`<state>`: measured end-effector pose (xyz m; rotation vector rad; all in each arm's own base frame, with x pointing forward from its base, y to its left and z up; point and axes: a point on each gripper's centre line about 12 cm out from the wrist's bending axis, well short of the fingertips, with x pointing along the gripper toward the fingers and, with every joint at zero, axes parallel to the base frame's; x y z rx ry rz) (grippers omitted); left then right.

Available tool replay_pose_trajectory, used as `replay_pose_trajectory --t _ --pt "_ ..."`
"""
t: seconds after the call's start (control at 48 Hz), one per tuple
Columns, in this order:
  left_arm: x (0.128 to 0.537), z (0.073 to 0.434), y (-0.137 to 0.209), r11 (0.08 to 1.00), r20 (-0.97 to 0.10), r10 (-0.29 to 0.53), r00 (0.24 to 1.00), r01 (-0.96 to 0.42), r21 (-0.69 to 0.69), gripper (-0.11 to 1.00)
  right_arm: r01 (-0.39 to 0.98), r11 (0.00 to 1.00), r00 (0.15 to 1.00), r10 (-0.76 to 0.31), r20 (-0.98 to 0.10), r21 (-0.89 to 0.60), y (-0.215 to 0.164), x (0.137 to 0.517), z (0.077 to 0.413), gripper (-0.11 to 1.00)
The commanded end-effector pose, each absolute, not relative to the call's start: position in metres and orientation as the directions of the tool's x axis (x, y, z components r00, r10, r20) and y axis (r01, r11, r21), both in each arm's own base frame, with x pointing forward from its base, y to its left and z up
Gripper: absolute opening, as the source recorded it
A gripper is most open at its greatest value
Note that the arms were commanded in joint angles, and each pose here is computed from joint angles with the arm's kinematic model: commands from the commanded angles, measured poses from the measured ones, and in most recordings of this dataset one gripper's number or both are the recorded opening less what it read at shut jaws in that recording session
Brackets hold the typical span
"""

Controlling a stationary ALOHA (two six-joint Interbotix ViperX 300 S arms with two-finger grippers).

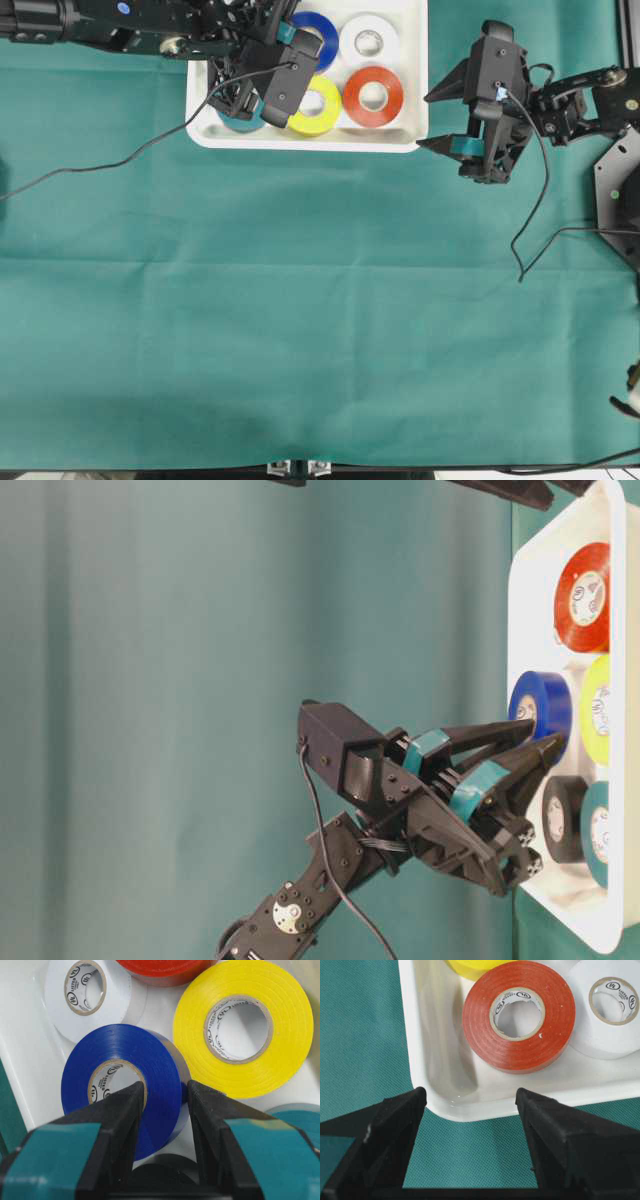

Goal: Put the tape alternately from left to right into the white case.
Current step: 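Lift the blue roll with the left gripper and carry it into the tray, then release the blue roll in the tray's top middle and withdraw left gripper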

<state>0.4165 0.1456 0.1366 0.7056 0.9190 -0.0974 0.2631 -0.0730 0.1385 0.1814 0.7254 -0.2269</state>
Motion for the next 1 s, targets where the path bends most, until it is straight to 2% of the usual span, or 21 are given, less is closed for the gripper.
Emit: replay_pose_trajectory --t 0.0,0.417,0.521,0.583,0.708,0.792,0.979 --pt "0.419 0.152 0.148 0.765 -0.726 0.226 0.649 0.343 0.545 -0.02 0.263 0.96 0.746 -0.143 -0.65 0.09 -0.073 0.267 0.147 0.78" --pt "0.419 0.156 0.145 0.768 -0.72 0.224 0.657 0.336 0.546 -0.01 0.264 0.96 0.745 -0.143 -0.651 0.091 -0.073 0.266 0.146 0.78" --pt "0.42 0.159 0.145 0.769 -0.715 0.226 0.662 0.329 0.548 0.16 0.262 0.961 0.746 -0.142 -0.651 0.091 -0.073 0.266 0.146 0.78" --pt "0.42 0.161 0.146 0.768 -0.707 0.229 0.669 0.322 0.554 0.31 0.263 0.96 0.746 -0.143 -0.65 0.09 -0.073 0.267 0.147 0.78" --pt "0.42 0.165 0.146 0.766 -0.702 0.231 0.674 0.318 0.558 0.7 0.263 0.96 0.746 -0.143 -0.65 0.09 -0.073 0.267 0.147 0.78" --pt "0.419 0.166 0.146 0.765 -0.699 0.233 0.676 0.316 0.561 0.89 0.265 0.96 0.746 -0.145 -0.65 0.09 -0.074 0.267 0.147 0.78" --pt "0.415 0.17 0.144 0.766 -0.695 0.233 0.68 0.312 0.562 0.89 0.262 0.961 0.747 -0.142 -0.65 0.091 -0.073 0.267 0.147 0.78"
